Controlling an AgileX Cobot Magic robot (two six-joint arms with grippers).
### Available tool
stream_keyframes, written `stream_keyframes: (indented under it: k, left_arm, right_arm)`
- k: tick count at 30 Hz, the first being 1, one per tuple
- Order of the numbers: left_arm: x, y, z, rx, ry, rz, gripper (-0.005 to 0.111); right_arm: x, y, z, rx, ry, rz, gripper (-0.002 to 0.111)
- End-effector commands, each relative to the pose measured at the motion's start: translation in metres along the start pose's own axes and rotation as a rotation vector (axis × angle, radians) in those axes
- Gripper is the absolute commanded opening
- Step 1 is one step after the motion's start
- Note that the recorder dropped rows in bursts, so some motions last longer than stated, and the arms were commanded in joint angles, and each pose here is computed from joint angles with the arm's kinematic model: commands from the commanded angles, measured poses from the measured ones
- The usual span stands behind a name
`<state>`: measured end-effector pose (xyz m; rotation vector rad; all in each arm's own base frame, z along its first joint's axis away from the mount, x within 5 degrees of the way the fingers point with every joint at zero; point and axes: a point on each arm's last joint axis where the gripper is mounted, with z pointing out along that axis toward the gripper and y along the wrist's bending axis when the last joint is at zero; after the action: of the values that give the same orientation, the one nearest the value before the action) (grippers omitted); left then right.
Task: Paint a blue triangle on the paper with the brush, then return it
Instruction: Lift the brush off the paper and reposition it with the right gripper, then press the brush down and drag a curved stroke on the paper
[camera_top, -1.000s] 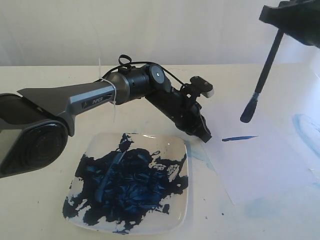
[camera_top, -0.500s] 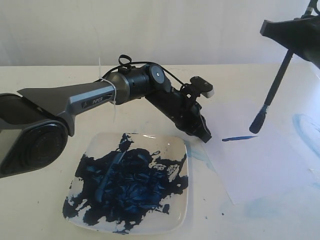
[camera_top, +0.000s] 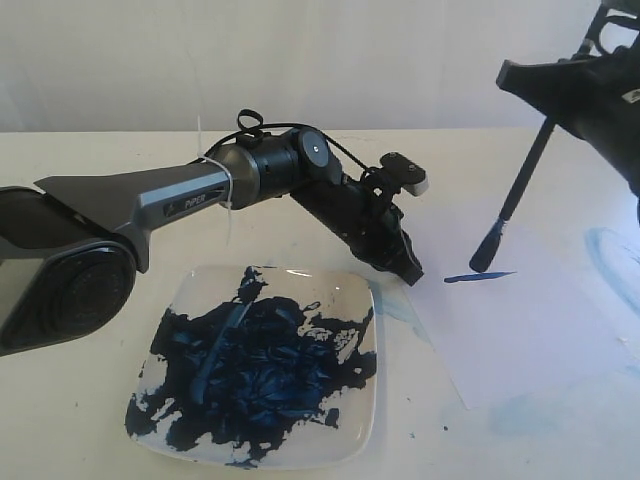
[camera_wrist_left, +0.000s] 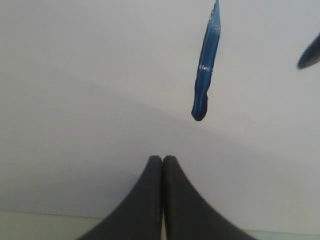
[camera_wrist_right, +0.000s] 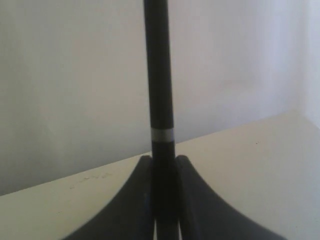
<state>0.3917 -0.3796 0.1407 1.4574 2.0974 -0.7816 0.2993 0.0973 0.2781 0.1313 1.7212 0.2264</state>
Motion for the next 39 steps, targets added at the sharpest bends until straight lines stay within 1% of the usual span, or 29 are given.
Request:
stream_keyframes:
  k: [1,4,15,29,32,35,39]
  left_arm:
    - [0.009,-0.003,0.005,0.044,0.058,0.000,0.000]
    - [0.009,-0.003,0.005,0.044,0.058,0.000,0.000]
    - [0.009,-0.003,0.005,0.044,0.058,0.000,0.000]
    - [0.009,-0.003,0.005,0.044,0.058,0.000,0.000]
    - [0.009,-0.003,0.005,0.046,0.059,0.000,0.000]
    - [0.009,-0.003,0.005,0.046,0.059,0.000,0.000]
    - [0.009,-0.003,0.005,0.046,0.059,0.000,0.000]
  right_arm:
    - [0.004,0.006,0.006,-0.062,-0.042,0.009,0.000]
    - [0.007,0.007,0.009,-0.076,-0.047,0.008,0.000]
    - [0.026,0.005,0.020,-0.060,0.009,0.016,0.000]
    - [0.032,0.004,0.026,-0.050,-0.006,0.005,0.000]
    - [0.032,0.006,0.025,-0.067,-0.008,0.024,0.000]
    - [0.030,0.011,0.025,-0.123,-0.027,-0.012,0.000]
    - [0.030,0.011,0.025,-0.121,-0.029,-0.010,0.000]
